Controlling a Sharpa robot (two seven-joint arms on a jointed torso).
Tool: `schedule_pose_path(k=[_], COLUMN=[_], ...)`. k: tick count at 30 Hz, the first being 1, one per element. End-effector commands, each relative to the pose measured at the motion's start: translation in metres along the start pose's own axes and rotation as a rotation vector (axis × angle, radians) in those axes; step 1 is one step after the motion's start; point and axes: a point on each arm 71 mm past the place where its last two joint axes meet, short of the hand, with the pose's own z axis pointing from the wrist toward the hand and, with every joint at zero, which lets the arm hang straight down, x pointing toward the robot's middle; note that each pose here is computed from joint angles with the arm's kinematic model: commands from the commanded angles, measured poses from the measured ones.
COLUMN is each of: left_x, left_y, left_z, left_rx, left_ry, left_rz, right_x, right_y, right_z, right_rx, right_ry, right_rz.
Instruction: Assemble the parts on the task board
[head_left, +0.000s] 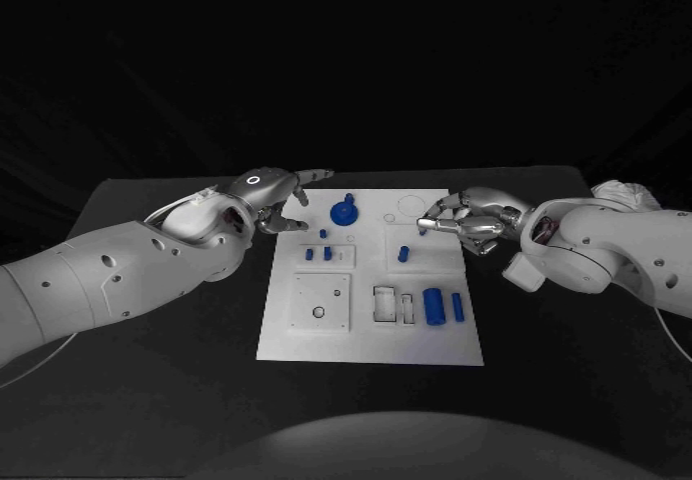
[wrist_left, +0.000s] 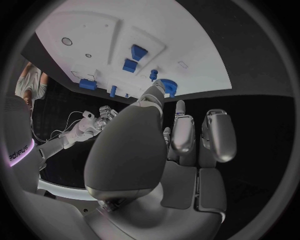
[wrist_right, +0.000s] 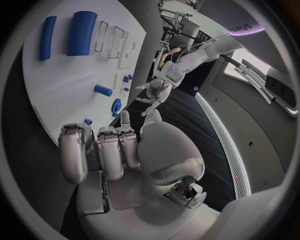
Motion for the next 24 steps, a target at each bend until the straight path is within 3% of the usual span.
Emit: schedule_pose_path(k=[1,4,9,15,24], left_x=[-0.0230,-0.0388,-0.0666,-0.0774,-0.0772], left_y=[0.0036,0.0122,0.0235,0.0270,0.0245], left_z=[-0.0051,-0.0131,-0.0298,-0.0422,-0.0573], left_rx=[0.030,0.014,0.005,0.046,0.073], left_ry=[-0.139,-0.167,-0.225,-0.262,-0.266], left_rz=[-0.018,-0.087,-0.325,-0.467,-0.575], right_x=[-0.002,-0.007,-0.025,-0.042,-0.056], right_y=[0.001,0.005,0.019,0.029,0.019], right_z=[-0.002,-0.006,-0.014,-0.021,-0.022], right_rx=[-0.014,-0.031,-0.075,-0.094,-0.047], right_ry=[-0.020,-0.053,-0.134,-0.201,-0.217], right_rz=[-0.004,-0.015,-0.078,-0.206,-0.437])
